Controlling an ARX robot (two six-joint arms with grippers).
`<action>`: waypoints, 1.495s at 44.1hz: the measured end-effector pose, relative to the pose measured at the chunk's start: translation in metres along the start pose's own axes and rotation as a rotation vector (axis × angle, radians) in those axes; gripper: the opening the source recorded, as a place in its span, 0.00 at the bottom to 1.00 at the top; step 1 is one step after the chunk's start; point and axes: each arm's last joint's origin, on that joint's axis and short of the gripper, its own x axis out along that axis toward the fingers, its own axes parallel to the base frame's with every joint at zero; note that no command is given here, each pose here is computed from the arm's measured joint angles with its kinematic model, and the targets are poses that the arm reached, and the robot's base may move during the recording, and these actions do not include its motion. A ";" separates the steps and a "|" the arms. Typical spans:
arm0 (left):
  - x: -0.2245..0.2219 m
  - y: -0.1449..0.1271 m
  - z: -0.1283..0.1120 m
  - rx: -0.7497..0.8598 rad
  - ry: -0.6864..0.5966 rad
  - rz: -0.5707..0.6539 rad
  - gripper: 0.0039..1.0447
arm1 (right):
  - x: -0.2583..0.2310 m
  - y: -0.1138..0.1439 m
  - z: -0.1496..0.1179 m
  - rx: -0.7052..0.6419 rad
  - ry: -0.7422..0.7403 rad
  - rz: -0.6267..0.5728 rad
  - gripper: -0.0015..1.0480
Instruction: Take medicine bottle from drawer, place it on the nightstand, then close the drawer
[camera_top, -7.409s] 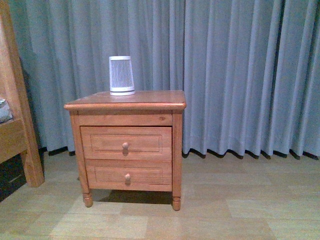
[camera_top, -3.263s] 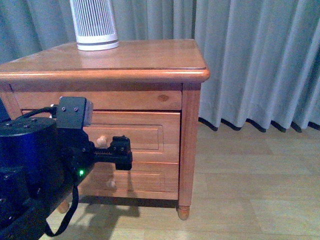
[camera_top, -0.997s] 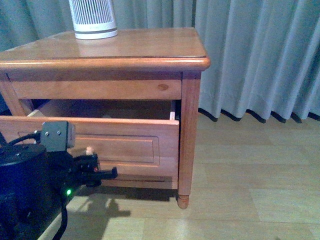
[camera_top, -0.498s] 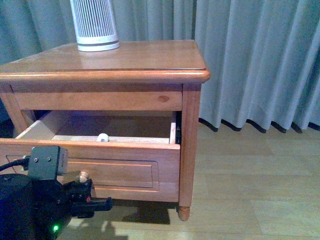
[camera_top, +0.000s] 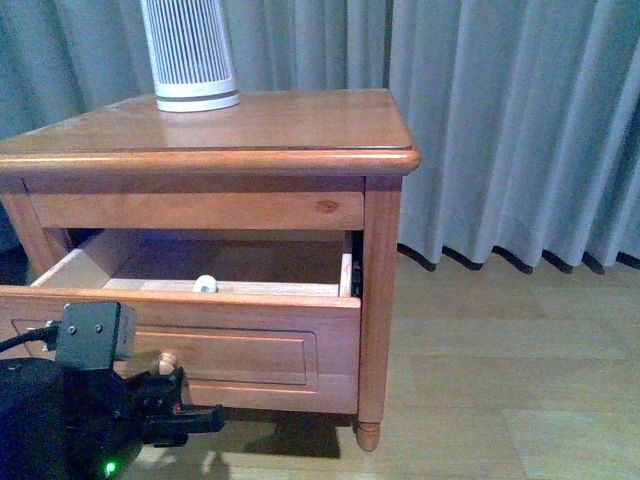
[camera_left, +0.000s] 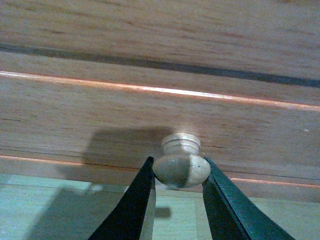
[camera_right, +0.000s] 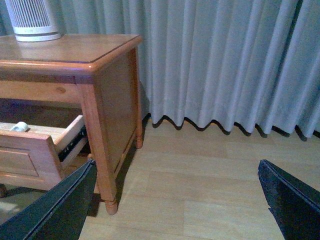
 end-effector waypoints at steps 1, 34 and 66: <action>0.000 0.000 0.000 0.000 0.000 0.000 0.23 | 0.000 0.000 0.000 0.000 0.000 0.000 0.93; -0.118 0.001 0.024 0.358 0.128 -0.070 0.06 | 0.000 0.000 0.000 0.000 0.000 0.000 0.93; -0.116 0.000 0.027 0.334 0.112 -0.079 0.94 | 0.000 0.000 0.000 0.000 0.000 0.000 0.93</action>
